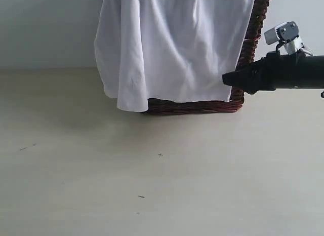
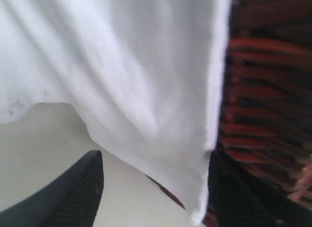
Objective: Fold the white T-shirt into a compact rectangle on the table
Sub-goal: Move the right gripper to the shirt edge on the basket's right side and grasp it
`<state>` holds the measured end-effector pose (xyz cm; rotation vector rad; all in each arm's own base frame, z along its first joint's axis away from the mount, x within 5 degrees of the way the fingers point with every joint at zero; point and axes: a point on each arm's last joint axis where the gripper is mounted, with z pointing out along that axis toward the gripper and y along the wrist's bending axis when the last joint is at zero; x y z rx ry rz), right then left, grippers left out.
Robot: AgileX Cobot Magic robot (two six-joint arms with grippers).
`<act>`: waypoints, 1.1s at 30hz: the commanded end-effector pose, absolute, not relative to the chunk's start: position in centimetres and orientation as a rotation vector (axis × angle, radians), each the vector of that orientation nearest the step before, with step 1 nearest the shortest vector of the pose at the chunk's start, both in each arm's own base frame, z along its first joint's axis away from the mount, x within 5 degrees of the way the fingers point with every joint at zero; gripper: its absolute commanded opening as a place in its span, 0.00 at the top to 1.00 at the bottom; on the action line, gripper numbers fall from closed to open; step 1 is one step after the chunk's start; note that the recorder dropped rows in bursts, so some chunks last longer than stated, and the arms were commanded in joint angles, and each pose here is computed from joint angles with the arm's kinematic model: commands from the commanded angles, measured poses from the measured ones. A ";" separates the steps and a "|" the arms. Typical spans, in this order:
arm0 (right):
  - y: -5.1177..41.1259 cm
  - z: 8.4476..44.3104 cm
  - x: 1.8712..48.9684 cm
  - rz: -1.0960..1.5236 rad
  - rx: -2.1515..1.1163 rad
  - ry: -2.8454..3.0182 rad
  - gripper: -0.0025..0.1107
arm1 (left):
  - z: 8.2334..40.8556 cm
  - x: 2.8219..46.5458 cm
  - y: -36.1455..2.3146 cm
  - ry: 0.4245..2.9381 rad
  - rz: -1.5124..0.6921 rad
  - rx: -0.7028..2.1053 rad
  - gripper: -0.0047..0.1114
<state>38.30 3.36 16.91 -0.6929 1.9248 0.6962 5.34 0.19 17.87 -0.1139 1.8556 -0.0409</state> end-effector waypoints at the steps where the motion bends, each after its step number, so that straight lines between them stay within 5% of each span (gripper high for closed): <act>1: 3.1 16.1 39.0 0.642 -0.700 1.950 0.44 | 18.1 5.3 0.2 1.834 -0.047 -0.109 0.96; 9: 3.0 15.9 38.6 0.593 -0.794 1.983 0.47 | 18.1 5.3 0.2 1.834 -0.047 -0.109 0.96; 14: 3.0 14.5 38.6 0.630 -0.790 2.006 0.81 | 18.1 5.3 0.2 1.834 -0.047 -0.109 0.96; 18: 3.3 14.8 38.5 0.676 -0.802 1.979 0.96 | 18.1 5.3 0.2 1.834 -0.047 -0.109 0.96; 33: 4.5 17.8 36.2 0.807 -1.070 1.834 0.98 | 18.1 5.3 0.2 1.834 -0.047 -0.109 0.96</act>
